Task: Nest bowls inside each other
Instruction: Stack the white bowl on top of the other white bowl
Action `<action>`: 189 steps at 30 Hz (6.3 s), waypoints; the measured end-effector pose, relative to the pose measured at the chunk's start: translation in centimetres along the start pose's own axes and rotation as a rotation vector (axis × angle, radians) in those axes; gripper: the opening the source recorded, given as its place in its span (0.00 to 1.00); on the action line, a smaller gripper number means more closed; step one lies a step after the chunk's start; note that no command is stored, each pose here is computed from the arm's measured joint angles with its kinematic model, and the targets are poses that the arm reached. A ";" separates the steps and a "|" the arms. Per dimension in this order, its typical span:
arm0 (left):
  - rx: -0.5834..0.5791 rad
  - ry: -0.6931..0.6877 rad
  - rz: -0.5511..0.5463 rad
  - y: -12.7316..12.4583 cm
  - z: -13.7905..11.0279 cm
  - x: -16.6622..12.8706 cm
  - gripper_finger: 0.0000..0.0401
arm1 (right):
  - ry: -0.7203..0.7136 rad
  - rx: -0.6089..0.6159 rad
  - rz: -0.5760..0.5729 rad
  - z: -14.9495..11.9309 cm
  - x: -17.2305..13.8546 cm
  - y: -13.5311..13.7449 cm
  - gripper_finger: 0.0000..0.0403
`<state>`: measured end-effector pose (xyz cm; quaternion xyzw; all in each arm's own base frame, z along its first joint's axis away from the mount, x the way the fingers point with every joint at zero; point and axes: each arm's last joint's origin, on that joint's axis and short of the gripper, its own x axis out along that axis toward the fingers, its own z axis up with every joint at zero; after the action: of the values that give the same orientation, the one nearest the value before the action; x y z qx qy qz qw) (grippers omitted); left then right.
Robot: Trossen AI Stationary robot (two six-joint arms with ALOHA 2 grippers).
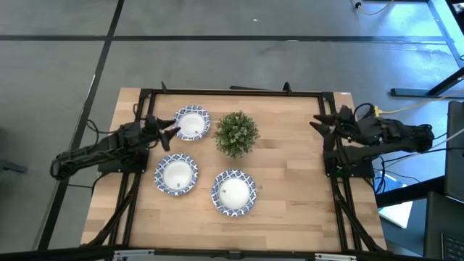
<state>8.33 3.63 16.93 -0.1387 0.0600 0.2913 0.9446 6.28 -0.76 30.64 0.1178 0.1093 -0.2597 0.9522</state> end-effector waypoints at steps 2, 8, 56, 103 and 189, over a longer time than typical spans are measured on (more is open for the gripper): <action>0.018 0.066 0.015 0.0 0.2 -0.2 0.49 | -0.007 0.005 0.002 0.2 -0.1 0.0 0.42; 0.086 0.139 0.044 -0.6 2.1 0.0 0.49 | -0.031 0.022 0.011 0.4 -0.1 0.1 0.42; 0.448 0.789 0.034 -4.8 0.7 9.0 0.49 | -0.049 0.040 0.001 0.6 -0.1 0.1 0.42; 0.421 0.879 0.112 -3.3 -0.4 10.3 0.10 | -0.030 0.028 0.022 0.5 -0.1 0.2 0.42; 0.845 0.657 -0.486 -33.1 1.9 6.4 0.00 | 0.010 0.208 0.004 0.0 -0.1 0.0 0.42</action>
<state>32.41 -18.65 24.99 0.1571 0.4268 -0.0412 0.8896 6.23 -0.75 30.69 0.2175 0.0861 -0.2670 0.9349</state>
